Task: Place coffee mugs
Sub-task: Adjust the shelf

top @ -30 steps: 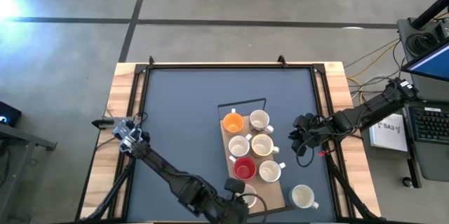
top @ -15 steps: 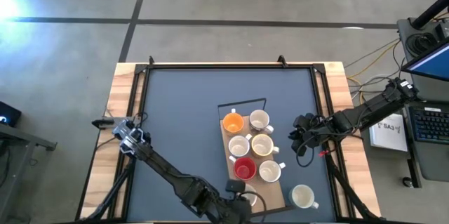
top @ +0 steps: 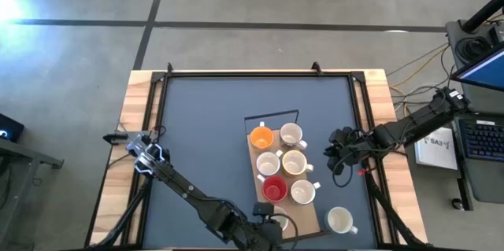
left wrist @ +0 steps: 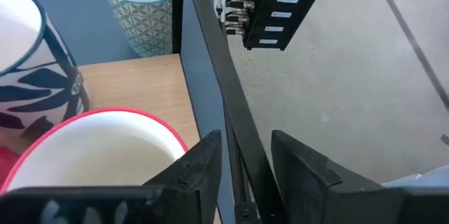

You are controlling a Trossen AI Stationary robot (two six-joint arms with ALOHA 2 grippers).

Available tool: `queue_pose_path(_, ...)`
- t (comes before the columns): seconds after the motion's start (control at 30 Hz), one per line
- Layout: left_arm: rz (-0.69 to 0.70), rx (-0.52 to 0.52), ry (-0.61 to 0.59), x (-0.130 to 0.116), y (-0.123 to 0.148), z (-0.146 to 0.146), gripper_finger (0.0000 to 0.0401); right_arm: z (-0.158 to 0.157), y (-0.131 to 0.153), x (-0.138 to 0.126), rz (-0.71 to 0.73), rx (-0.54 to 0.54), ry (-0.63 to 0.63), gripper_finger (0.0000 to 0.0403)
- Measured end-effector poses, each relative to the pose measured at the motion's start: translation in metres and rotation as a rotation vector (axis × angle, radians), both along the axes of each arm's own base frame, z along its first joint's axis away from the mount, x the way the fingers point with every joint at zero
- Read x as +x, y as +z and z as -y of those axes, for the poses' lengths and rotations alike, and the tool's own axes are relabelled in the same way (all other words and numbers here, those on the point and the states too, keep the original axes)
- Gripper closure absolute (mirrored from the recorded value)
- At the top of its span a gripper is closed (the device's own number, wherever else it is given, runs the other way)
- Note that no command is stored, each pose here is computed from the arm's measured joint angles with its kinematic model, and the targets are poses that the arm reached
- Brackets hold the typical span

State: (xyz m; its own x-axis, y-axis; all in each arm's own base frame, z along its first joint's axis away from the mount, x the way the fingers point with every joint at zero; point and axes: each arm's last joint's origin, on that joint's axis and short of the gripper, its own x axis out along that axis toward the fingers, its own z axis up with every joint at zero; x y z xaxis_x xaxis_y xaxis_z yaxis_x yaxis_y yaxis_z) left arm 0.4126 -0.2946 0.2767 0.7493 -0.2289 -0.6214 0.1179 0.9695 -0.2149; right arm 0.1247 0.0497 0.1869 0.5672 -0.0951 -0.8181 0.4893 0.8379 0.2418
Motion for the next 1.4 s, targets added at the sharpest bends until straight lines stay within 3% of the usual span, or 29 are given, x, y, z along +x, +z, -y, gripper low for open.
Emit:
queue_pose_path(0.3, -0.013, -0.005, 0.040, -0.002, 0.001, 0.000, 0.0367, 0.000, 0.000, 0.000, 0.000, 0.000, 0.000, 0.0335)
queue_pose_path(1.03, -0.116, 0.016, 0.042, -0.025, 0.011, 0.002, 0.0364, 0.000, 0.000, 0.000, 0.000, 0.000, 0.000, 0.0335)
queue_pose_path(1.4, -0.175, 0.012, 0.129, -0.045, 0.014, 0.009, 0.0364, 0.000, 0.000, 0.000, 0.000, 0.000, 0.000, 0.0335)
